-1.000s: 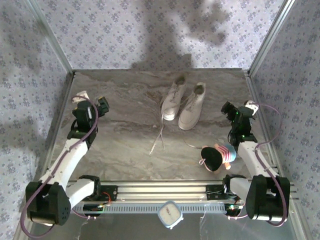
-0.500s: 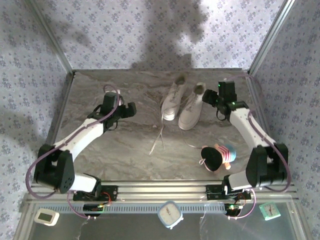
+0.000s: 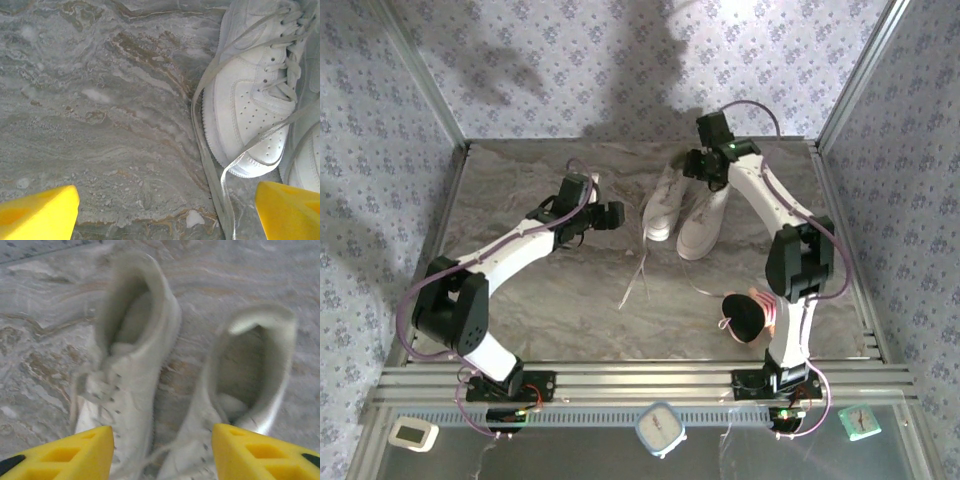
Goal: Tie the shoes
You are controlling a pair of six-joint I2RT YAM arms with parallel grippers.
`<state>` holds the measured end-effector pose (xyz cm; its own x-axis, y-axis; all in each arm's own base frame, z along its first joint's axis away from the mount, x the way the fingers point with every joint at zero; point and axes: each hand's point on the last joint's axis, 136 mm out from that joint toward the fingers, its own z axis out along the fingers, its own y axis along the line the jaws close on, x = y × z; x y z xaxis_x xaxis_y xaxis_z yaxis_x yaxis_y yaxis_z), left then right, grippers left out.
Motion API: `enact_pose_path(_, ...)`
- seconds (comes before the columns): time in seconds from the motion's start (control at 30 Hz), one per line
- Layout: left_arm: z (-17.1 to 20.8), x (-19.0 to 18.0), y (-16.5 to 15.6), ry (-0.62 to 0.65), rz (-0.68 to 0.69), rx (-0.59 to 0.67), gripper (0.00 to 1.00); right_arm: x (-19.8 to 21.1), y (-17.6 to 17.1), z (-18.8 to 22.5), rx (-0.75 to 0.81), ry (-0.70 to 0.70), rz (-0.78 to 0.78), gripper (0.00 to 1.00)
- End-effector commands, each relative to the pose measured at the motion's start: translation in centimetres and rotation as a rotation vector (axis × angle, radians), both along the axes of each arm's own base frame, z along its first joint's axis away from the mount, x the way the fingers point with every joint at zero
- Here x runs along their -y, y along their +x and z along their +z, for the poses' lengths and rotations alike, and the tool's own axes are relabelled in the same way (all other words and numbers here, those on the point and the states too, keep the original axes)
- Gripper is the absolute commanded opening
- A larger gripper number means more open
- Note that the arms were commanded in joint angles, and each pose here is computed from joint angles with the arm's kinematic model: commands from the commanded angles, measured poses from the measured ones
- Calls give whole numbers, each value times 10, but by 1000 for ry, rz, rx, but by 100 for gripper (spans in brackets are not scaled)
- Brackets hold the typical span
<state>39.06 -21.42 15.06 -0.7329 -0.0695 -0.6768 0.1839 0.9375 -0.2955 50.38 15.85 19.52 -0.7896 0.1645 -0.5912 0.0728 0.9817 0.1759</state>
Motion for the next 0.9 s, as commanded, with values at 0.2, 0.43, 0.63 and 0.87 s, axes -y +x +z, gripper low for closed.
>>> enact_pose_path(0.2, 12, -47, -21, -132, 121, 14, 96, 5, 39, -35, -90, -92, -127, 46)
enact_pose_path(0.43, 12, -74, -38, -122, 162, 20, 99, 3, 69, -61, -96, -57, -144, 47)
enact_pose_path(0.63, 13, -79, -44, -114, 165, 20, 99, -1, 90, -85, -103, -7, -125, 48)
enact_pose_path(0.87, 11, -79, -46, -109, 164, 13, 99, -6, 91, -115, -162, 29, -94, 46)
